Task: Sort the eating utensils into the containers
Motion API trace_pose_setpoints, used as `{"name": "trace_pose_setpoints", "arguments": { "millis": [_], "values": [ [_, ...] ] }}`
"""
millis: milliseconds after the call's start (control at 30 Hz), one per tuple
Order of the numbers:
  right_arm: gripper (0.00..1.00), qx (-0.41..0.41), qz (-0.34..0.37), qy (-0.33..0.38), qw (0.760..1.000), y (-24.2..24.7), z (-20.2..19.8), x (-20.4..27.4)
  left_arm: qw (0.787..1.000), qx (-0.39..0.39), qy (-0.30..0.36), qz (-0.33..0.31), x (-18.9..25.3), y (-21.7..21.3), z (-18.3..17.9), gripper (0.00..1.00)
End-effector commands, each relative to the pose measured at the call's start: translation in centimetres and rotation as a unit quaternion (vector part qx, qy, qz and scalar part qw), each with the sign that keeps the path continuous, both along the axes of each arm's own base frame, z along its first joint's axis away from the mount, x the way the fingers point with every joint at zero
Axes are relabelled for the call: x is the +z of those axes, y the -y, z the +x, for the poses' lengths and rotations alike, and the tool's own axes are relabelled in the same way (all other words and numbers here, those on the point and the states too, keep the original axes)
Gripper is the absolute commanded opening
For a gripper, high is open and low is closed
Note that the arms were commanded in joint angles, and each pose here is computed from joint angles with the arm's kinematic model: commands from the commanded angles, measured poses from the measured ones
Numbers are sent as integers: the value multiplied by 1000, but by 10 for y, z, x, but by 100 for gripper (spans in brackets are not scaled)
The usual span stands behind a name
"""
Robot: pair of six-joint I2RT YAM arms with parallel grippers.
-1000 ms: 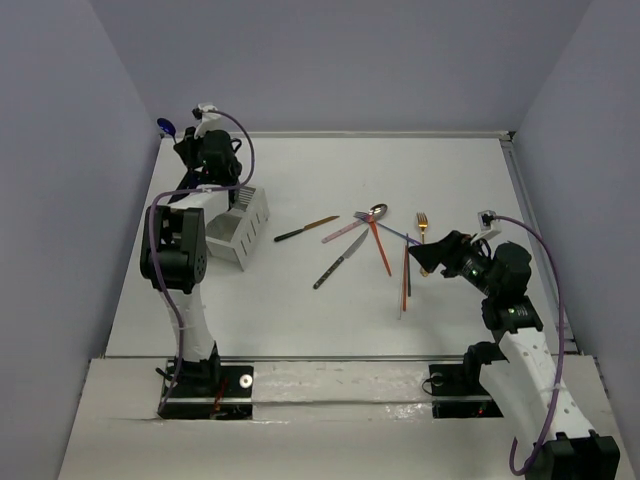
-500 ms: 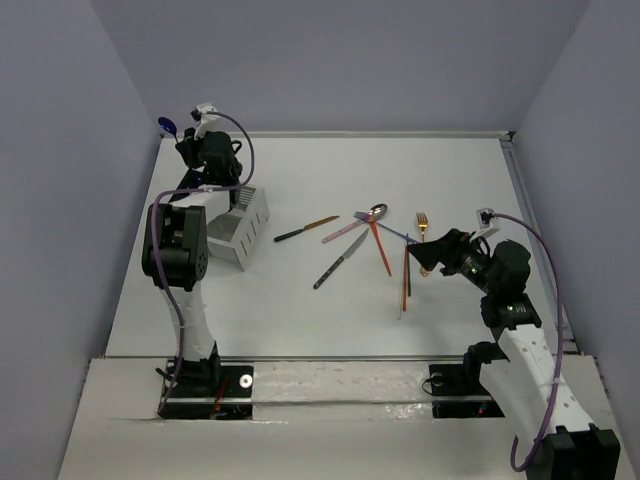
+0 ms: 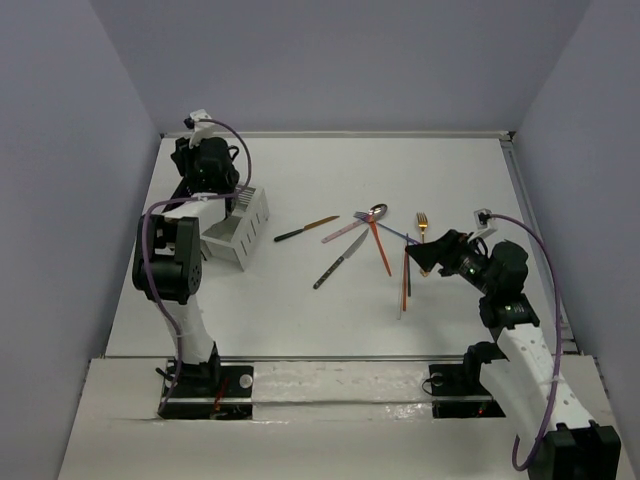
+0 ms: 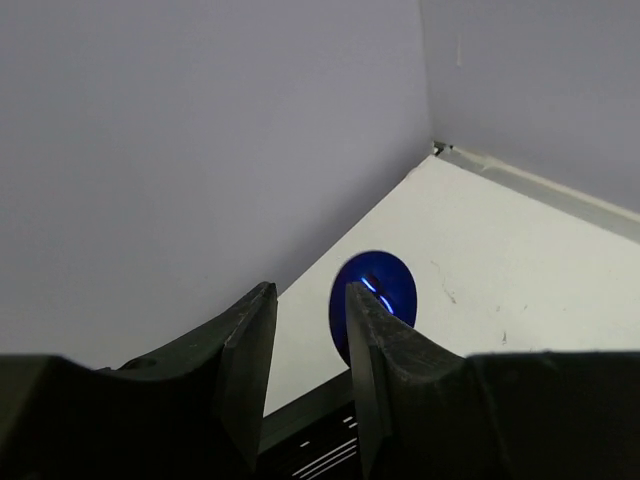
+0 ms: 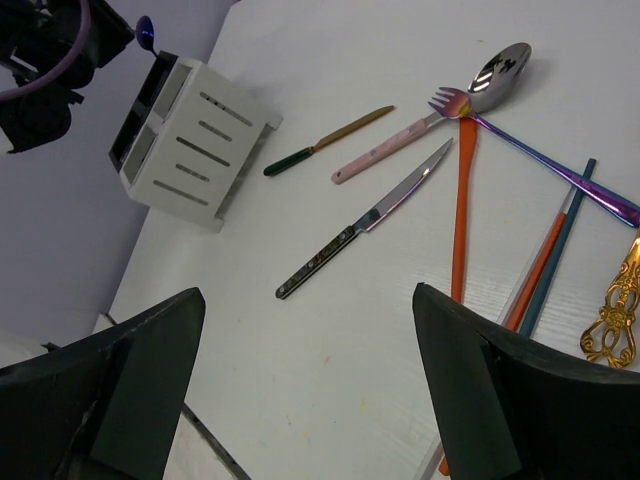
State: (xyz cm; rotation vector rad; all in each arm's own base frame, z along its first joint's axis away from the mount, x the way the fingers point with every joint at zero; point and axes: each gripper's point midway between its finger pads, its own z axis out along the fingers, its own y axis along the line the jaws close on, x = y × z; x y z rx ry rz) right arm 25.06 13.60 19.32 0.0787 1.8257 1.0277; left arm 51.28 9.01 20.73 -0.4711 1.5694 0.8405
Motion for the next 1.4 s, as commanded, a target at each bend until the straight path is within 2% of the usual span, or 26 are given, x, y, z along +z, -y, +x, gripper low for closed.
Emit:
{"name": "trace_pose_setpoints", "arguments": {
  "millis": [0, 167, 200, 333, 433, 533, 567, 600, 667, 700, 833, 967, 1000, 1033, 1100, 1267, 1333, 1367],
  "values": [
    [90, 15, 4, 32, 999, -6, -2, 13, 991, -19, 123, -44, 87, 10, -19, 35],
    [90, 11, 3, 30, 999, -4, -1, 11, 975, -122, 166, -83, 141, 66, -30, 35],
    [90, 10, 3, 28, 1000, -4, -1, 10, 971, -159, 154, -88, 144, 92, -29, 35],
    [90, 1, -1, 29, 1000, -2, 1, 10, 951, -235, 155, -132, 158, 147, -37, 35],
    [90, -10, -8, 23, 1000, 2, 3, 6, 908, -345, 110, -210, 150, 217, -36, 35],
    [90, -17, -11, 20, 1000, 4, 4, 5, 864, -420, 11, -276, 105, 278, -53, 35],
    [90, -23, -14, 18, 999, 5, 5, 4, 846, -446, -14, -291, 95, 302, -64, 35],
    [90, -26, -15, 18, 999, 6, 5, 4, 838, -454, -31, -302, 85, 307, -68, 35],
    [90, -31, -17, 18, 999, 8, 6, 4, 796, -502, -87, -325, 55, 349, -98, 35],
    [90, -31, -17, 17, 999, 8, 5, 3, 782, -517, -119, -325, 36, 369, -117, 35],
    [90, -33, -18, 16, 999, 8, 6, 2, 768, -533, -164, -315, -6, 400, -148, 35],
    [90, -31, -17, 12, 999, 8, 6, 1, 762, -531, -182, -322, -37, 408, -152, 35],
    [90, -30, -17, 11, 999, 7, 6, 0, 756, -538, -185, -323, -40, 411, -153, 35],
    [90, -30, -17, 10, 999, 7, 7, 0, 740, -556, -194, -324, -45, 422, -160, 35],
    [90, -28, -17, 9, 999, 7, 7, -1, 729, -570, -221, -309, -61, 434, -169, 35],
    [90, -25, -16, 7, 1000, 6, 7, -1, 736, -561, -271, -265, -100, 443, -186, 35],
    [90, -25, -16, 6, 1000, 6, 7, -2, 742, -550, -268, -275, -102, 441, -185, 35],
    [90, -25, -16, 6, 1000, 6, 7, -2, 751, -543, -257, -274, -100, 437, -182, 35]
  ]
}}
